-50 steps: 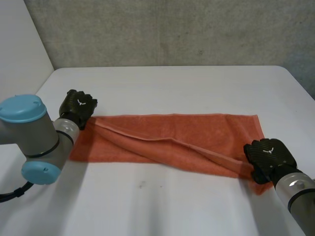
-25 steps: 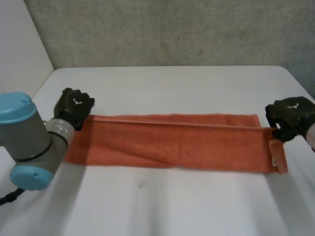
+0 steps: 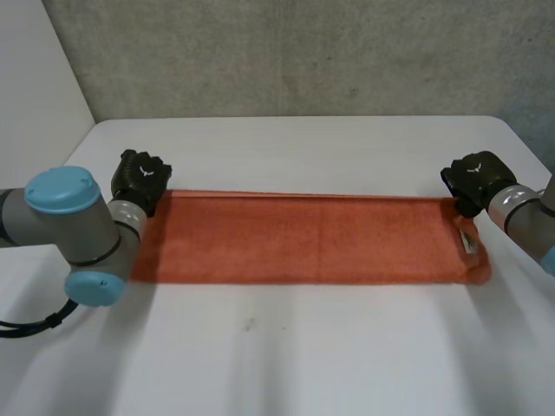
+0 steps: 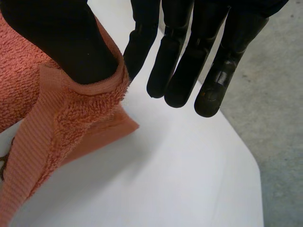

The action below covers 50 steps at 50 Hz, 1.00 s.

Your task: Fold the laundry

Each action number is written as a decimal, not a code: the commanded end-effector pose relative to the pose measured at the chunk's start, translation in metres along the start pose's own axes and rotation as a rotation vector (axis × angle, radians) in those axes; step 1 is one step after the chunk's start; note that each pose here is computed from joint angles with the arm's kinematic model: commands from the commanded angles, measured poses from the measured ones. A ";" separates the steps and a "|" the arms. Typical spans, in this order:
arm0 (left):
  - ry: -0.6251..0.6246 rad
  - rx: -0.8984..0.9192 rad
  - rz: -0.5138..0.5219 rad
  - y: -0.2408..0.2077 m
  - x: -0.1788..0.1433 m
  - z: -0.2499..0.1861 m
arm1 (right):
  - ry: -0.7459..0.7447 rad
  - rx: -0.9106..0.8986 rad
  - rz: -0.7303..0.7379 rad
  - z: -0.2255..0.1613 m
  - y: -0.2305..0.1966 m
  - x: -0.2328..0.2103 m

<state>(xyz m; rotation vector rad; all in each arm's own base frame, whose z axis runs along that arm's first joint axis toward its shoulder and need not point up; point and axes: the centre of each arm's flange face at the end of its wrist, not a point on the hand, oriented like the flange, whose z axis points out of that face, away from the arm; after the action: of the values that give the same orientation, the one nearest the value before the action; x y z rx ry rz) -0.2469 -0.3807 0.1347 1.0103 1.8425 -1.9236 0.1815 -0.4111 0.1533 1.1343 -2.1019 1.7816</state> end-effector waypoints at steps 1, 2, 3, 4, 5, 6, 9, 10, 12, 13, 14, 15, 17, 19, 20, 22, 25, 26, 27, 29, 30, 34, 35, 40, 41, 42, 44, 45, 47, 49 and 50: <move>-0.027 0.034 0.006 0.000 0.000 0.015 | 0.055 0.068 -0.027 0.016 -0.007 0.009; -0.027 0.034 0.006 0.000 0.000 0.015 | 0.055 0.068 -0.027 0.016 -0.007 0.009; -0.059 0.071 0.005 -0.007 -0.006 0.022 | 0.096 0.113 -0.044 0.021 -0.018 0.017; -0.060 0.071 0.005 -0.007 -0.006 0.023 | 0.097 0.114 -0.044 0.021 -0.018 0.017; -0.108 0.124 0.005 -0.018 -0.016 0.031 | 0.162 0.168 -0.059 0.025 -0.034 0.031; -0.165 0.185 0.002 -0.032 -0.029 0.039 | 0.247 0.233 -0.076 0.027 -0.055 0.048; -0.297 0.345 -0.017 -0.072 -0.063 0.046 | 0.435 0.420 -0.087 0.016 -0.115 0.085; -0.297 0.346 -0.017 -0.072 -0.063 0.046 | 0.436 0.421 -0.087 0.016 -0.115 0.085; -0.380 0.453 -0.042 -0.102 -0.089 0.041 | 0.517 0.536 -0.070 0.002 -0.147 0.103; -0.457 0.565 -0.083 -0.130 -0.114 0.032 | 0.582 0.645 -0.044 -0.015 -0.173 0.120; -0.516 0.669 -0.132 -0.155 -0.135 0.019 | 0.616 0.736 -0.007 -0.031 -0.194 0.132; -0.517 0.670 -0.133 -0.155 -0.135 0.019 | 0.617 0.737 -0.006 -0.031 -0.194 0.132; -0.571 0.796 -0.214 -0.186 -0.163 -0.004 | 0.604 0.805 0.058 -0.053 -0.211 0.140; -0.579 0.812 -0.241 -0.193 -0.170 -0.012 | 0.574 0.796 0.086 -0.057 -0.209 0.137; -0.579 0.813 -0.241 -0.193 -0.170 -0.012 | 0.573 0.796 0.086 -0.057 -0.209 0.137; -0.552 0.774 -0.262 -0.187 -0.166 -0.015 | 0.491 0.728 0.111 -0.054 -0.193 0.122; -0.487 0.676 -0.268 -0.165 -0.148 -0.011 | 0.411 0.631 0.118 -0.048 -0.169 0.102; -0.487 0.675 -0.268 -0.165 -0.147 -0.011 | 0.411 0.631 0.118 -0.048 -0.168 0.102; -0.459 0.626 -0.270 -0.152 -0.138 -0.010 | 0.376 0.580 0.121 -0.045 -0.154 0.090; -0.427 0.577 -0.273 -0.138 -0.126 -0.009 | 0.341 0.533 0.126 -0.042 -0.140 0.078; -0.389 0.523 -0.277 -0.121 -0.111 -0.009 | 0.312 0.494 0.132 -0.040 -0.126 0.066; -0.316 0.423 -0.279 -0.086 -0.083 -0.010 | 0.245 0.421 0.146 -0.039 -0.102 0.044; -0.283 0.383 -0.278 -0.072 -0.070 -0.009 | 0.206 0.386 0.150 -0.036 -0.088 0.032; -0.182 0.261 -0.274 -0.028 -0.029 -0.006 | 0.094 0.259 0.119 -0.024 -0.043 -0.008; -0.159 0.230 -0.275 -0.018 -0.019 -0.005 | 0.071 0.219 0.094 -0.020 -0.030 -0.019; -0.159 0.230 -0.275 -0.018 -0.019 -0.005 | 0.071 0.218 0.094 -0.020 -0.030 -0.019; -0.124 0.170 -0.271 0.000 -0.005 -0.006 | 0.037 0.149 0.042 -0.018 -0.011 -0.035; -0.124 0.170 -0.271 0.000 -0.005 -0.006 | 0.037 0.149 0.042 -0.018 -0.011 -0.035; -0.069 0.088 -0.265 0.011 0.005 -0.013 | -0.004 0.084 0.016 -0.023 0.002 -0.045; -0.036 0.038 -0.260 0.016 0.010 -0.019 | -0.023 0.051 0.019 -0.027 0.004 -0.046; -0.036 0.038 -0.260 0.016 0.010 -0.019 | -0.023 0.051 0.019 -0.027 0.004 -0.046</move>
<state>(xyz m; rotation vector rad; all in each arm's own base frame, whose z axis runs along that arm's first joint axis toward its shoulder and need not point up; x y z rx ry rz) -0.2410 -0.3727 0.1375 0.7094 1.8757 -2.2531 0.2055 -0.3765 0.1474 1.0911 -2.0365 1.9824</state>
